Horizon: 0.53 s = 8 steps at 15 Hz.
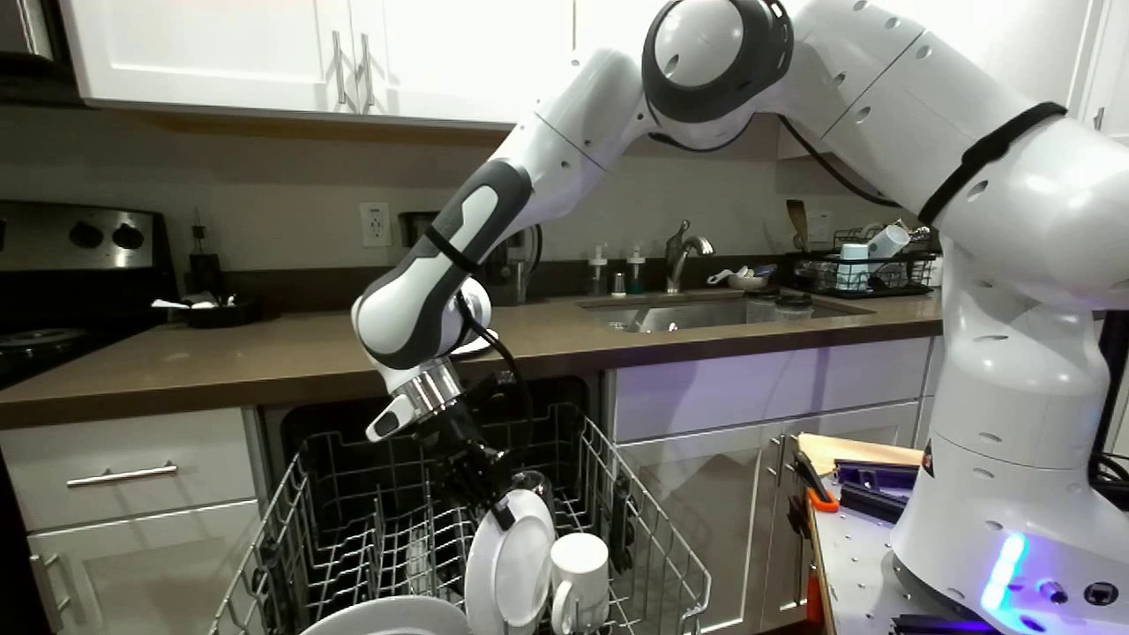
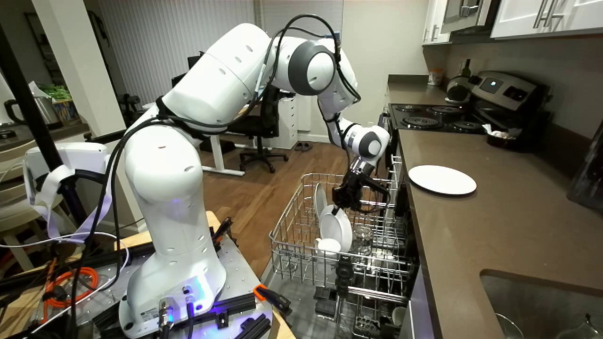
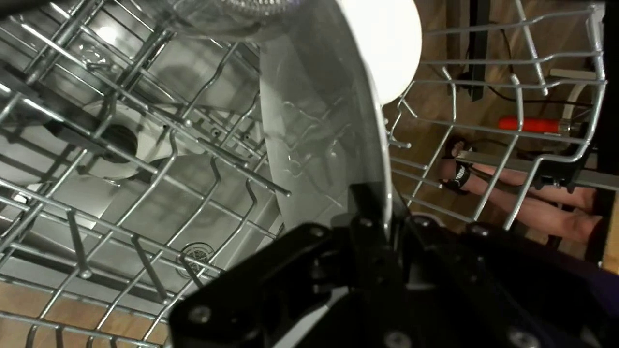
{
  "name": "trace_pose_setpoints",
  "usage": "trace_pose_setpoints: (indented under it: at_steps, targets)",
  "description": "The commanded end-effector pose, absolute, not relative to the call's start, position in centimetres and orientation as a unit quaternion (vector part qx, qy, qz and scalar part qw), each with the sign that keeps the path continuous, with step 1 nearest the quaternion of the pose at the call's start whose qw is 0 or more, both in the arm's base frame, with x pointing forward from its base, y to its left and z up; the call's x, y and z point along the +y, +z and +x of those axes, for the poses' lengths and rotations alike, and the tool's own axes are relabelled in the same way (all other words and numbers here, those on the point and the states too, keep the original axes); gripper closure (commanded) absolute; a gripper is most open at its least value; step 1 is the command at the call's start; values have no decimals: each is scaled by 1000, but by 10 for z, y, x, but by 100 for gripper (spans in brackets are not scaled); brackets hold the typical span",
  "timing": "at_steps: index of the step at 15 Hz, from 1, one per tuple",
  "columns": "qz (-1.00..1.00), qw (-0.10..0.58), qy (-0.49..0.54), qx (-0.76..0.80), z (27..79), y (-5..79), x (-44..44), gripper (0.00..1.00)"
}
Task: Pick up the white plate from the dishwasher and move it to the left.
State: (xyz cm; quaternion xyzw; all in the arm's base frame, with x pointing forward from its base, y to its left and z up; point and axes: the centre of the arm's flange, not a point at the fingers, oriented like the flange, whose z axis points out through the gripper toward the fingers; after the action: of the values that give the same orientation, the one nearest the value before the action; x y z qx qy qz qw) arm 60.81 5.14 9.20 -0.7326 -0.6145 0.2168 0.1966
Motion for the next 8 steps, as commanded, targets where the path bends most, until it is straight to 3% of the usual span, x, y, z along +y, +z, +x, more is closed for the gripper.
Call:
trace_pose_setpoints:
  at_steps: [1,8]
  targets:
    - [-707,221,223,-634,613,99,44,98]
    - [-688,247,233,-641,613,118,41,98]
